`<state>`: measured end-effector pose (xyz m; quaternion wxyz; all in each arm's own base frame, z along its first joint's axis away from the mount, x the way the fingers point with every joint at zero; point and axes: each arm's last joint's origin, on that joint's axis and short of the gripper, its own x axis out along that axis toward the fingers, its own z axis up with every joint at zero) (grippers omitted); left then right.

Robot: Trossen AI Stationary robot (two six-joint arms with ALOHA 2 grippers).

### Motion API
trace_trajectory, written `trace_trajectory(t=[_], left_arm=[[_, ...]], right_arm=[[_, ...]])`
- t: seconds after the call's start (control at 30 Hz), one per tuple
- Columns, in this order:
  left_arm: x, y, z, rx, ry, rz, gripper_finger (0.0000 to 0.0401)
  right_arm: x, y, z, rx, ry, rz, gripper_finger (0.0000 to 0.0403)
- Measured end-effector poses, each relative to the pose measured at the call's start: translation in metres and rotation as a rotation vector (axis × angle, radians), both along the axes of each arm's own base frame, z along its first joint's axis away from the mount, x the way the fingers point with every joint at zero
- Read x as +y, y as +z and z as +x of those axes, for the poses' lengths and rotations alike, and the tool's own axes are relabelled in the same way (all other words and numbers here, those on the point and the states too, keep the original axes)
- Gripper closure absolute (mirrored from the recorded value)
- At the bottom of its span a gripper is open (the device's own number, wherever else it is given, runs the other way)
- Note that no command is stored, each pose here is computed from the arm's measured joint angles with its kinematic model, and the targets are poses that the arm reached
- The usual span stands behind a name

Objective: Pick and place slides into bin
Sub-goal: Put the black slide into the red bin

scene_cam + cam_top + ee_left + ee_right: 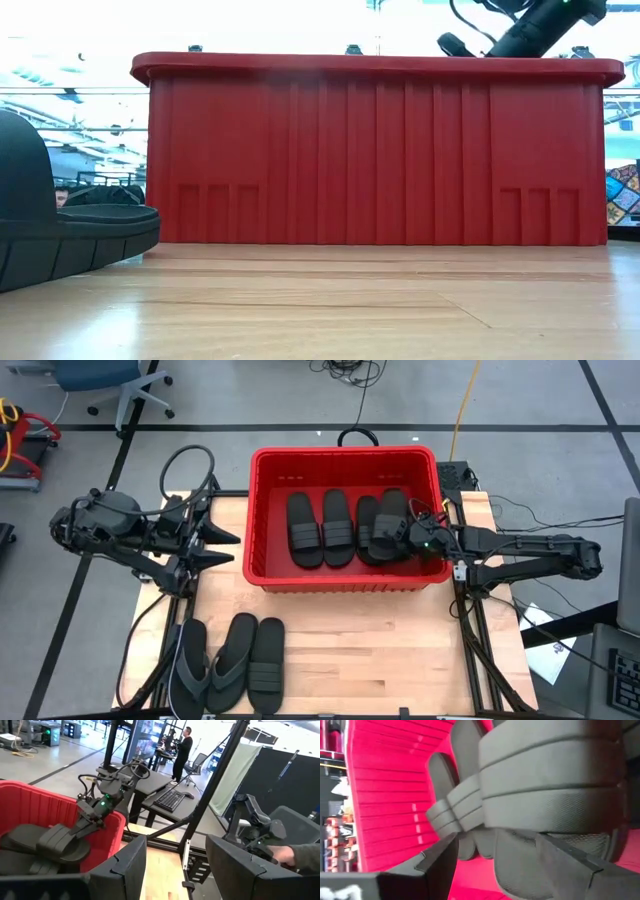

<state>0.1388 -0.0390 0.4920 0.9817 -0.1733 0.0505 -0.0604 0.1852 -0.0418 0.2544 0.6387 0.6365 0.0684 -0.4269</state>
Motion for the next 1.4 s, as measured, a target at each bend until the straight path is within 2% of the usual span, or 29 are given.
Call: trace_trajectory(t=[0.27,0.33,0.4,0.5,0.6,0.67,0.73,0.83,0.9,1.0,1.13,1.23,1.33,1.4], left_arm=[[-0.001,-0.001,0.0,0.006,-0.041,0.019,0.0199],[-0.001,-0.001,0.0,0.004,-0.042,0.028,0.0199],[-0.001,-0.001,0.0,0.007,-0.044,0.034,0.0199],[-0.002,-0.002,0.0,0.017,-0.06,0.053,0.0199],[-0.002,-0.003,-0.001,0.019,-0.075,0.098,0.0199],[-0.002,-0.004,0.0,0.014,-0.079,0.14,0.0199],[-0.002,-0.004,0.0,0.006,-0.083,0.192,0.0199],[-0.001,-0.004,0.0,-0.003,-0.041,0.276,0.0199],[0.001,-0.004,0.001,-0.001,0.024,0.328,0.0199],[0.006,-0.004,0.005,0.022,0.165,0.389,0.0199],[0.017,-0.007,0.02,0.063,0.299,0.462,0.0199],[0.027,-0.01,0.034,0.093,0.353,0.473,0.0199],[0.036,-0.013,0.044,0.115,0.403,0.426,0.0199],[0.042,-0.016,0.05,0.134,0.436,0.398,0.0199]], right_arm=[[0.002,0.01,0.009,-0.129,0.125,0.019,0.0149],[0.002,0.014,0.012,-0.173,0.157,-0.003,0.0149],[0.002,0.022,0.015,-0.234,0.199,-0.07,0.0149],[0.0,0.044,0.022,-0.365,0.284,-0.301,0.0149],[0.0,0.072,0.02,-0.484,0.308,-0.638,0.0152],[0.0,0.089,0.013,-0.5,0.284,-0.869,0.0158],[-0.001,0.103,0.004,-0.445,0.251,-1.046,0.0169],[-0.006,0.123,-0.01,-0.293,0.238,-1.224,0.0191],[-0.01,0.137,-0.018,-0.169,0.254,-1.304,0.0207],[-0.017,0.157,-0.024,0.068,0.389,-1.385,0.023],[-0.03,0.172,-0.029,0.483,0.63,-1.356,0.0256],[-0.042,0.177,-0.034,0.696,0.783,-1.278,0.0268],[-0.055,0.172,-0.041,0.756,0.984,-1.179,0.0272],[-0.066,0.16,-0.044,0.742,1.103,-1.086,0.0272]])
